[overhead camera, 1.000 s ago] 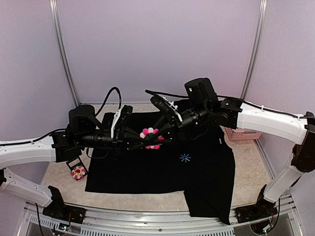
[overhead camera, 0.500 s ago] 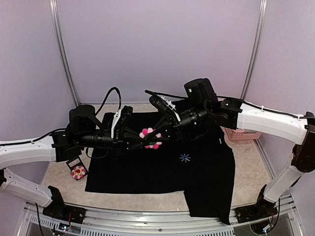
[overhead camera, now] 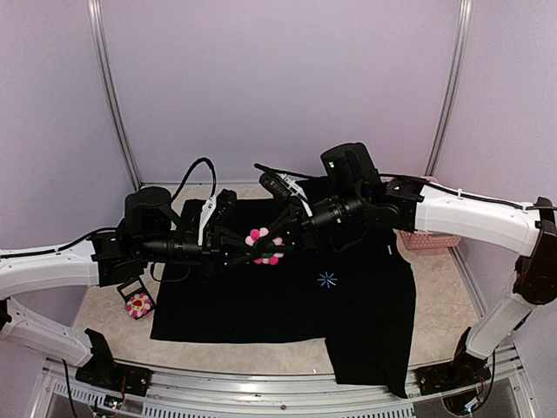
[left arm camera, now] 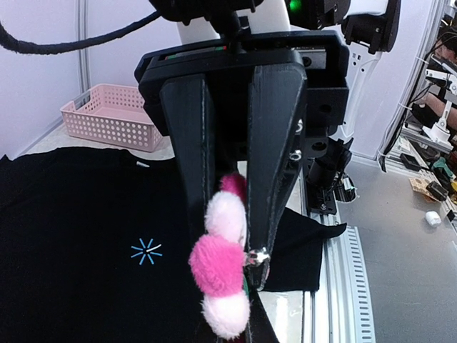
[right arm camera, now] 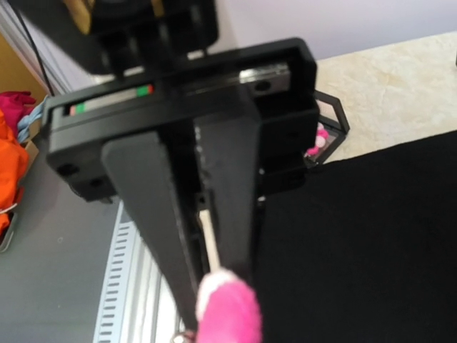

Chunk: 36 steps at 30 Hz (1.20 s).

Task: Pin the brooch onto the clothing
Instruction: Open the brooch.

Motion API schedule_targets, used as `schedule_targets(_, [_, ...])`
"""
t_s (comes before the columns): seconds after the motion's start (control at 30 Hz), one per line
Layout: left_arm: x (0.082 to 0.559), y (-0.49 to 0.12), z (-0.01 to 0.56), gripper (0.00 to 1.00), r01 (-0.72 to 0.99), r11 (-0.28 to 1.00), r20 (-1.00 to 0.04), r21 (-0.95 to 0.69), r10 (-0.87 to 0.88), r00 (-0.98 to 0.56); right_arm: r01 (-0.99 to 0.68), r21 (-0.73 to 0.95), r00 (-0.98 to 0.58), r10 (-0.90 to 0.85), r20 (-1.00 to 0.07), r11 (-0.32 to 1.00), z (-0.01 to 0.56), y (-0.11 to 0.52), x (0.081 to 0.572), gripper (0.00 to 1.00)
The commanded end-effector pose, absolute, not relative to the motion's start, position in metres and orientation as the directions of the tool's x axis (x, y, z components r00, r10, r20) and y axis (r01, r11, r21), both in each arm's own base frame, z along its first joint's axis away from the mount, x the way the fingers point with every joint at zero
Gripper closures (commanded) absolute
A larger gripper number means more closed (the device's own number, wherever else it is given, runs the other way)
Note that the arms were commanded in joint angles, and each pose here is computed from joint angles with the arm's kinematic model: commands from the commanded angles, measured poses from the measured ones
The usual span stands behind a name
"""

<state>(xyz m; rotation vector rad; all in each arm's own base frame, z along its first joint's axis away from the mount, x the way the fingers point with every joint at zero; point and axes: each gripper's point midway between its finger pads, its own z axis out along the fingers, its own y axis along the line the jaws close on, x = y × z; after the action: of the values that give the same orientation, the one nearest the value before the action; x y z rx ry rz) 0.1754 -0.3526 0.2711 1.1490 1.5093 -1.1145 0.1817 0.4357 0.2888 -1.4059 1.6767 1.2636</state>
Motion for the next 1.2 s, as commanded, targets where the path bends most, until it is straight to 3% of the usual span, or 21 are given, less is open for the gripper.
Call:
schedule_targets(0.0, [0.157, -0.359, 0.309, 1.00, 0.996, 0.074, -0.996, -0.054, 0.071, -0.059, -0.936, 0.321, -0.351, -0.411, -0.842, 0.142, 0.259, 0.445, 0.211, 0.88])
schedule_targets(0.17, [0.154, -0.362, 0.307, 1.00, 0.997, 0.072, -0.995, -0.037, 0.086, -0.043, -0.908, 0.362, -0.418, -0.432, -0.799, 0.210, 0.244, 0.445, 0.224, 0.85])
schedule_targets(0.37, [0.149, -0.360, 0.311, 1.00, 0.997, 0.073, -0.997, -0.002, 0.077, -0.008, -0.839, 0.450, -0.543, -0.416, -0.730, 0.307, 0.217, 0.428, 0.247, 0.99])
schedule_targets(0.63, [0.149, -0.364, 0.307, 1.00, 0.998, 0.069, -0.996, 0.000, 0.091, -0.006, -0.826, 0.504, -0.563, -0.399, -0.724, 0.251, 0.216, 0.437, 0.246, 1.00])
schedule_targets(0.67, [0.149, -0.364, 0.306, 1.00, 0.997, 0.071, -0.996, -0.001, 0.094, -0.008, -0.826, 0.505, -0.563, -0.395, -0.726, 0.250, 0.216, 0.438, 0.246, 0.92])
schedule_targets(0.93, [0.149, -0.365, 0.308, 1.00, 0.997, 0.070, -0.996, 0.011, 0.089, 0.005, -0.811, 0.530, -0.585, -0.387, -0.713, 0.248, 0.210, 0.447, 0.251, 0.72])
schedule_targets(1.17, [0.148, -0.363, 0.311, 1.00, 0.997, 0.078, -0.996, 0.023, 0.085, 0.016, -0.797, 0.537, -0.603, -0.399, -0.690, 0.277, 0.196, 0.447, 0.255, 0.64])
